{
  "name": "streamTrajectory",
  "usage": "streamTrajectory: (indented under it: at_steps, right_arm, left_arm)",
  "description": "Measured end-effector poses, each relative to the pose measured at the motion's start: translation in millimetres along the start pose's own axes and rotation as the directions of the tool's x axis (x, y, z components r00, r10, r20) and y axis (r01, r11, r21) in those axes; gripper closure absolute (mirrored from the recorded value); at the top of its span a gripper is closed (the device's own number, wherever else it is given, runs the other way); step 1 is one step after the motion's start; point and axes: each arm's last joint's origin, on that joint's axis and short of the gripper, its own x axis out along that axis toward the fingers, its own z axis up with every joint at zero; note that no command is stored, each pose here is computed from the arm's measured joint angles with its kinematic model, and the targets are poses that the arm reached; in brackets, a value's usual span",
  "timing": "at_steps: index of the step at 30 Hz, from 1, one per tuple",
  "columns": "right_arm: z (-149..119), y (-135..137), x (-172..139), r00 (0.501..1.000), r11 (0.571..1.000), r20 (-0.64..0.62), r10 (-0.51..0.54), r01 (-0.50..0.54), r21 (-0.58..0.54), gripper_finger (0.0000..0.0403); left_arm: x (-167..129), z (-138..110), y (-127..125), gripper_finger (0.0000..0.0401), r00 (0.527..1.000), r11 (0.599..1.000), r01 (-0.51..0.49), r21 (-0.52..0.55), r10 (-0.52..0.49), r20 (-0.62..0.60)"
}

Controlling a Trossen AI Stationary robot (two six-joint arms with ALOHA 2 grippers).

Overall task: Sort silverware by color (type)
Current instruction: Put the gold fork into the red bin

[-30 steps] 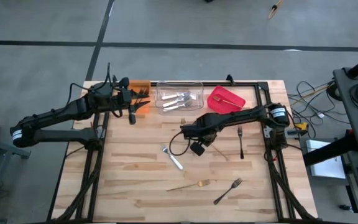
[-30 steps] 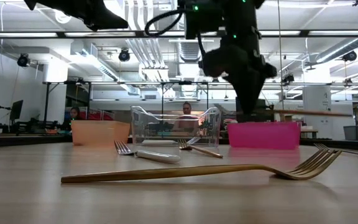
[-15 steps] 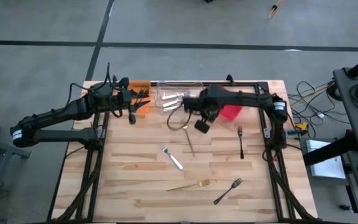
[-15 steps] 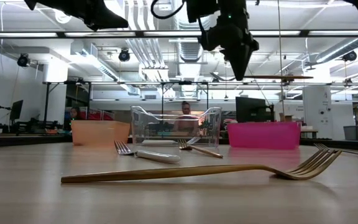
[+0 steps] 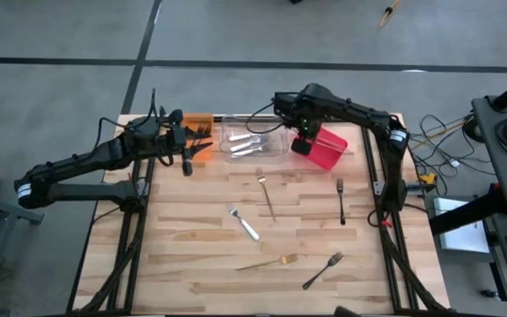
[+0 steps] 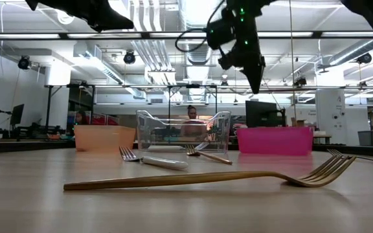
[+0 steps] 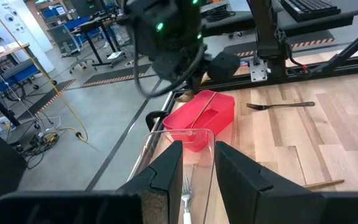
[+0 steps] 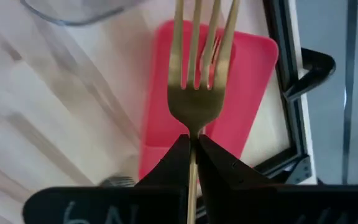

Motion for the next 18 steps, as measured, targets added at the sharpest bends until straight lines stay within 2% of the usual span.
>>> streamTrajectory:
  at_steps: [4,9,12,18]
  right_arm:
    - [-1.0,-20.4,11.2,0.999,0.999,-0.035,0.008,-0.009,-0.036,0.0394]
    - [-7.3,-44.7,27.1,0.995,0.998,-0.087,0.051,-0.047,0.047,0.0394]
    - [-11.0,-52.4,36.6,0.99,0.993,-0.116,0.083,-0.072,0.094,0.0394]
    - [-15.0,-57.1,51.3,0.983,0.993,-0.157,0.095,-0.083,0.083,0.0394]
  left_arm:
    - [0.0,0.0,0.0,0.0325,1.0,1.0,0.0,0.0,0.0,0.0]
    - [0.0,0.0,0.0,0.0325,1.0,1.0,0.0,0.01,0.0,0.0]
    - [0.0,0.0,0.0,0.0325,1.0,1.0,0.0,0.015,0.0,0.0]
    - [0.0,-0.2,-0.1,0.0325,1.0,1.0,0.001,0.014,-0.001,-0.002]
